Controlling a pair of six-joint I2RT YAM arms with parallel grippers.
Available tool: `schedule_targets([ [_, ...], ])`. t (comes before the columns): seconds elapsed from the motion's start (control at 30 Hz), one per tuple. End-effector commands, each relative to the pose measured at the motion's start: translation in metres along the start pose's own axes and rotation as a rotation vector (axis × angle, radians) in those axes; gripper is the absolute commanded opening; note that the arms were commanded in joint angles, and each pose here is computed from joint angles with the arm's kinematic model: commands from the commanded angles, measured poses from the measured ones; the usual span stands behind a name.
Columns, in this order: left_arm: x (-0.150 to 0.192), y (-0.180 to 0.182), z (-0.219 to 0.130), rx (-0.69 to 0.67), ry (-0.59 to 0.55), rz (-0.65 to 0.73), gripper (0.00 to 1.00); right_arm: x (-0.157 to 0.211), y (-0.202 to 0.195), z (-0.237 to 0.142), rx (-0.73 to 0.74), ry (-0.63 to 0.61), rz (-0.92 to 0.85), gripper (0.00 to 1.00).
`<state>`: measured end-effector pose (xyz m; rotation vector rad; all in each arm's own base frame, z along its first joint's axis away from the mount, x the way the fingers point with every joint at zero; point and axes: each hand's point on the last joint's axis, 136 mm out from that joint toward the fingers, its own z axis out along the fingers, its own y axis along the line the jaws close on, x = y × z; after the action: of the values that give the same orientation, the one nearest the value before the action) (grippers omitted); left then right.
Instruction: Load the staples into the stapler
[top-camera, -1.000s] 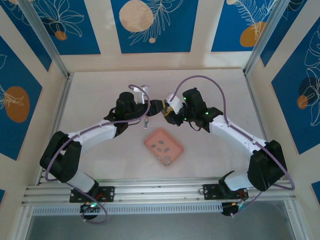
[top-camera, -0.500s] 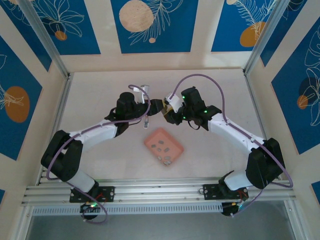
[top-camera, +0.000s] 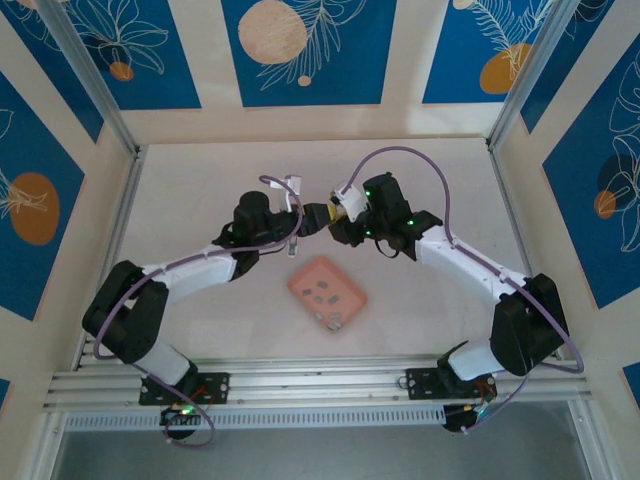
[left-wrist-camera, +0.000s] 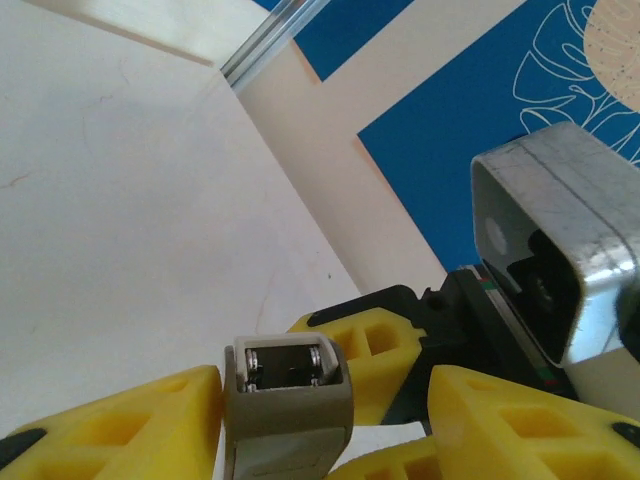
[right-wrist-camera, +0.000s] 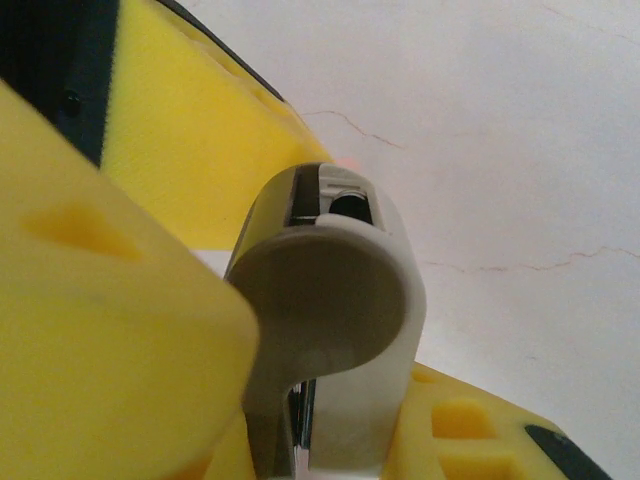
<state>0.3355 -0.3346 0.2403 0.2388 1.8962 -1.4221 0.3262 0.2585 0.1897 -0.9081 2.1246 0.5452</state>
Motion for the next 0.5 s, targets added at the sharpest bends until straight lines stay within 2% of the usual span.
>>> schedule_targets([
  [0.0,0.002,-0.012,0.002,0.065,0.014,-0.008,0.55,-0.008,-0.004,0.003,0.010,-0.032,0.018,0.23],
  [0.2,0.009,-0.002,0.004,0.000,0.059,0.009,0.51,-0.020,0.002,0.000,-0.012,-0.073,-0.002,0.23],
  [0.47,0.010,0.003,0.008,-0.017,0.072,0.016,0.45,-0.032,0.016,-0.004,-0.044,-0.136,-0.049,0.23],
])
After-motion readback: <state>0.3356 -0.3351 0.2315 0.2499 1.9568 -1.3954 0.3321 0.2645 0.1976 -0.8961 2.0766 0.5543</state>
